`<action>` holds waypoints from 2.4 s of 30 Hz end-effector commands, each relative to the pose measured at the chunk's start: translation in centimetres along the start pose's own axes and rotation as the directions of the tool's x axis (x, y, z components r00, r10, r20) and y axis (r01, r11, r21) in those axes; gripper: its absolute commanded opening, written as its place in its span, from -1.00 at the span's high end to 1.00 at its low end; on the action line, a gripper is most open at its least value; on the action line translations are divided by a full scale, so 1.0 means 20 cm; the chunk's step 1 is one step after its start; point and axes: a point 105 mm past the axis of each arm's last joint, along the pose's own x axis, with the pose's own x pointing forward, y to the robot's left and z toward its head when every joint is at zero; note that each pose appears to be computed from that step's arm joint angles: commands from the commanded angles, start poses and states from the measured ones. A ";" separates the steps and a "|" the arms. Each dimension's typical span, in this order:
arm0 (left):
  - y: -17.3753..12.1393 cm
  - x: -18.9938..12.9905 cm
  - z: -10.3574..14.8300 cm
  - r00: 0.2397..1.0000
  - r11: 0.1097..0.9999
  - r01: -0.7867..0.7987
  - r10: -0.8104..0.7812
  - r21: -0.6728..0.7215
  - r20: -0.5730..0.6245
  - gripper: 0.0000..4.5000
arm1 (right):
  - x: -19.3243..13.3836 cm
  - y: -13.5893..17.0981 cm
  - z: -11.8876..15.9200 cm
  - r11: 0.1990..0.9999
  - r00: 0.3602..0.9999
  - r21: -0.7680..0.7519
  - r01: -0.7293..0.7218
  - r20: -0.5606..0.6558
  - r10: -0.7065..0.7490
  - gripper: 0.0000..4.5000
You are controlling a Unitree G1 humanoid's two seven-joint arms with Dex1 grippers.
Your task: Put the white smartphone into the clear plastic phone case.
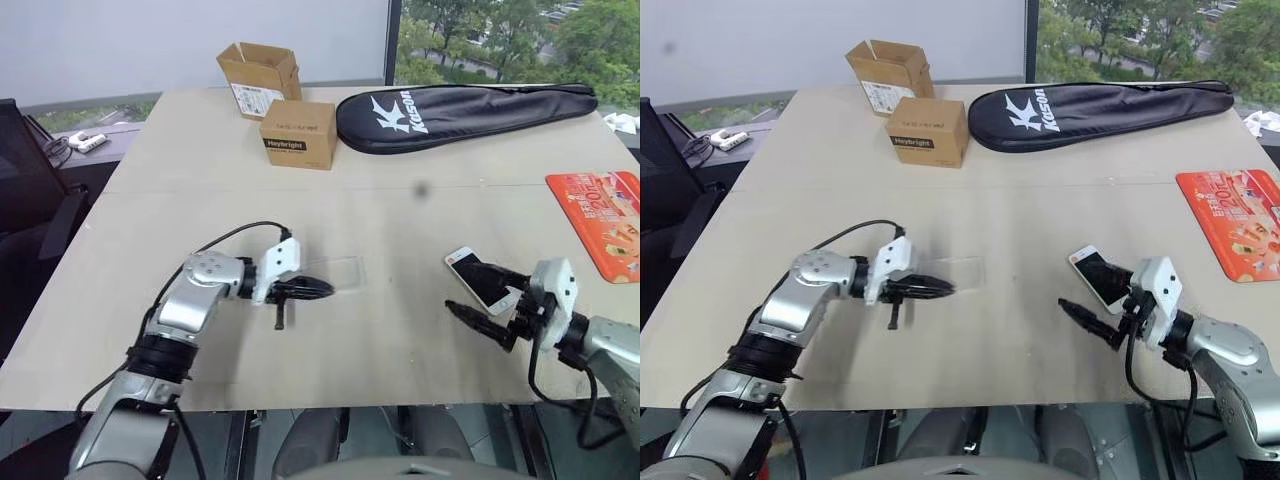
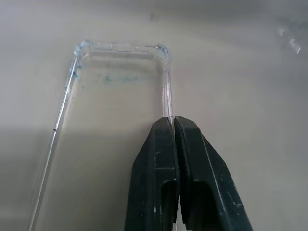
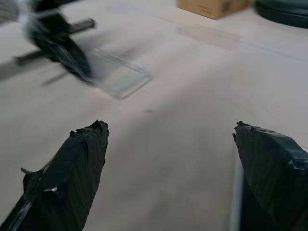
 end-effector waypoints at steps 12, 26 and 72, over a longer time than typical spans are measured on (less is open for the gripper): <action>-0.02 0.40 0.17 0.987 0.977 0.145 -0.155 0.158 0.049 0.97 | -0.02 -0.22 -0.03 0.946 0.930 -0.099 0.309 -0.177 -0.323 -1.00; -0.01 0.41 0.34 0.966 0.987 0.129 -0.148 0.100 0.210 -0.95 | -0.07 -0.10 -0.18 0.912 0.860 0.018 0.411 -0.341 -0.380 -1.00; -0.07 -0.18 0.29 0.995 0.995 -0.096 0.096 0.024 0.004 -1.00 | -0.01 -0.24 -0.20 0.943 0.886 0.022 0.331 -0.350 -0.303 -0.25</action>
